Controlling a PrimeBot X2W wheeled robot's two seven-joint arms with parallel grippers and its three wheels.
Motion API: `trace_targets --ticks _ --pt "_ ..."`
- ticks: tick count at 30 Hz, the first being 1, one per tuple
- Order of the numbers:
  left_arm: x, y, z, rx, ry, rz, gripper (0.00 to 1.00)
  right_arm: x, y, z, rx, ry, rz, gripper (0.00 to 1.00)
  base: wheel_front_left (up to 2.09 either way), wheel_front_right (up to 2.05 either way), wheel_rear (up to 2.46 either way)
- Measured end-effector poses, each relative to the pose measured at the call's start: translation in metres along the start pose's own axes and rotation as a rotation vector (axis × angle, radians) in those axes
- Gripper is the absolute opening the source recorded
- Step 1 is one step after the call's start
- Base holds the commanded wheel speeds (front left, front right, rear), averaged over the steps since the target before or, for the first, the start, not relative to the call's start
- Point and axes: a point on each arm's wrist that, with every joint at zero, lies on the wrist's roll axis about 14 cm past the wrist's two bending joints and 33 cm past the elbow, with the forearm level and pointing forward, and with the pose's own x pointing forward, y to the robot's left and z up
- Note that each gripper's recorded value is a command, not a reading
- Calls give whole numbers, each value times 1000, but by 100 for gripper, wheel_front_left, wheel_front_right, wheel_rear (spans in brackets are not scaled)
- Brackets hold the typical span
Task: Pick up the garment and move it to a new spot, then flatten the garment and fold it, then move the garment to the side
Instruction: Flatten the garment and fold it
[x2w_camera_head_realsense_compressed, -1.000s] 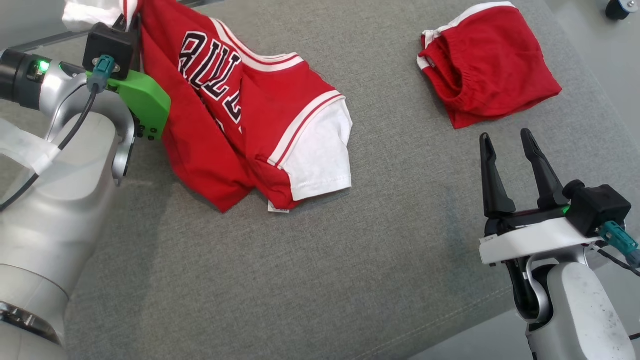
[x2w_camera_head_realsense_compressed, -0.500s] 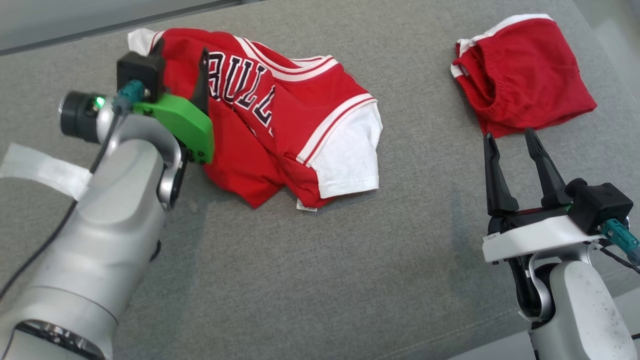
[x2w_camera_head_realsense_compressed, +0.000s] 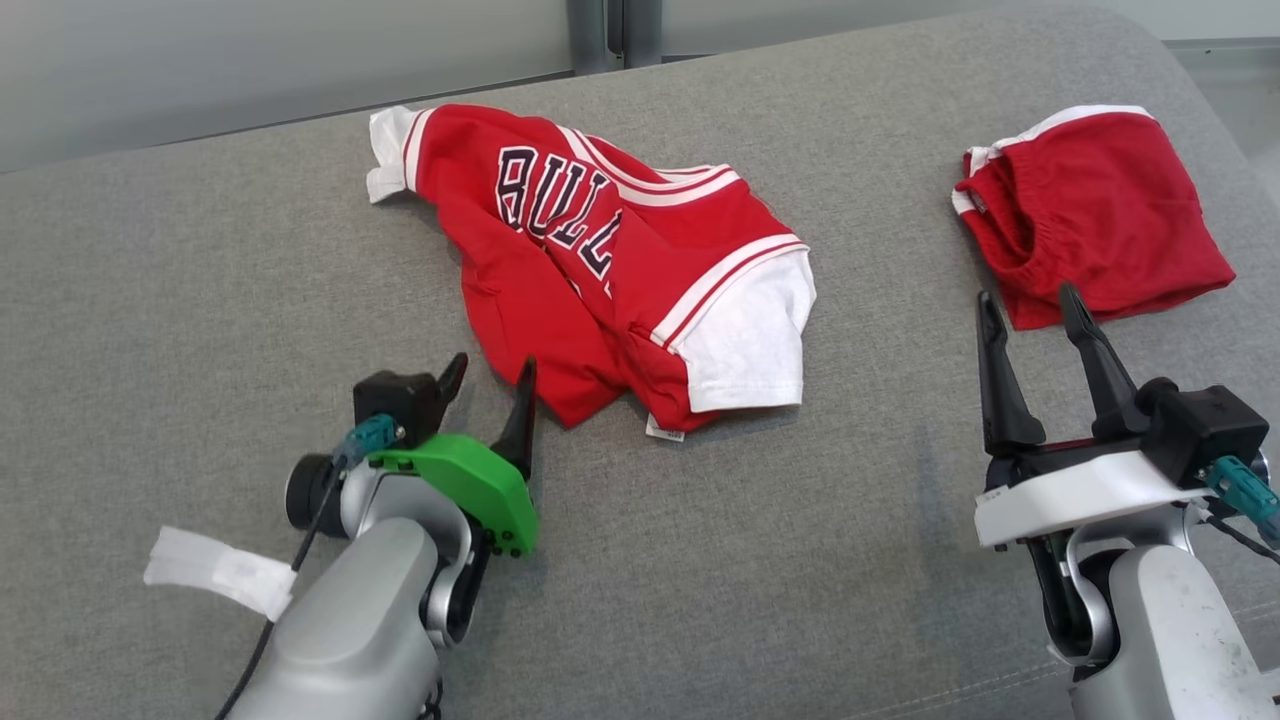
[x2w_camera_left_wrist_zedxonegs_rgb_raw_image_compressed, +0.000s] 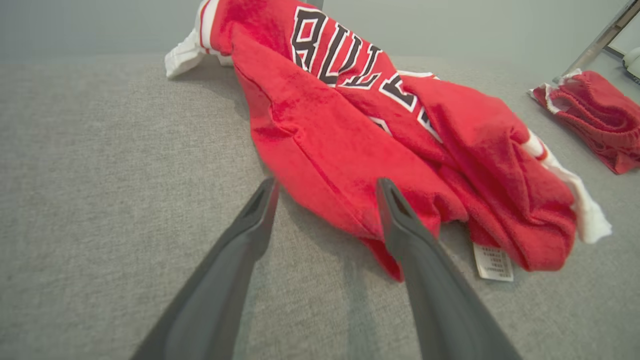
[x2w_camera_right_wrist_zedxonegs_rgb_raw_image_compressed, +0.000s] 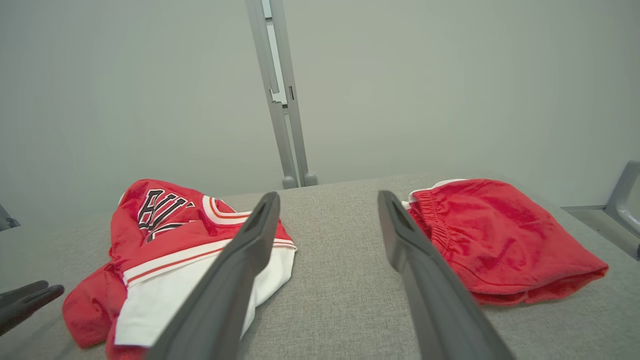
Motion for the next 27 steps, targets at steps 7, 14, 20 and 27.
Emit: trace_targets --ticks 7,14,20,27 --pt "-10 -17 -33 -83 97 -21 100 -4 -6 -2 -5 11 -17 100 0 0 0" --pt "-2 -30 -38 -125 117 -50 100 -9 -16 -3 -15 19 -45 100 0 0 0" --pt "4 -32 -30 -140 87 -63 0 -12 -23 -2 -21 20 -66 100 0 0 0" --pt "2 -16 -16 -107 47 -38 0 -11 -19 -1 -14 16 -56 100 0 0 0"
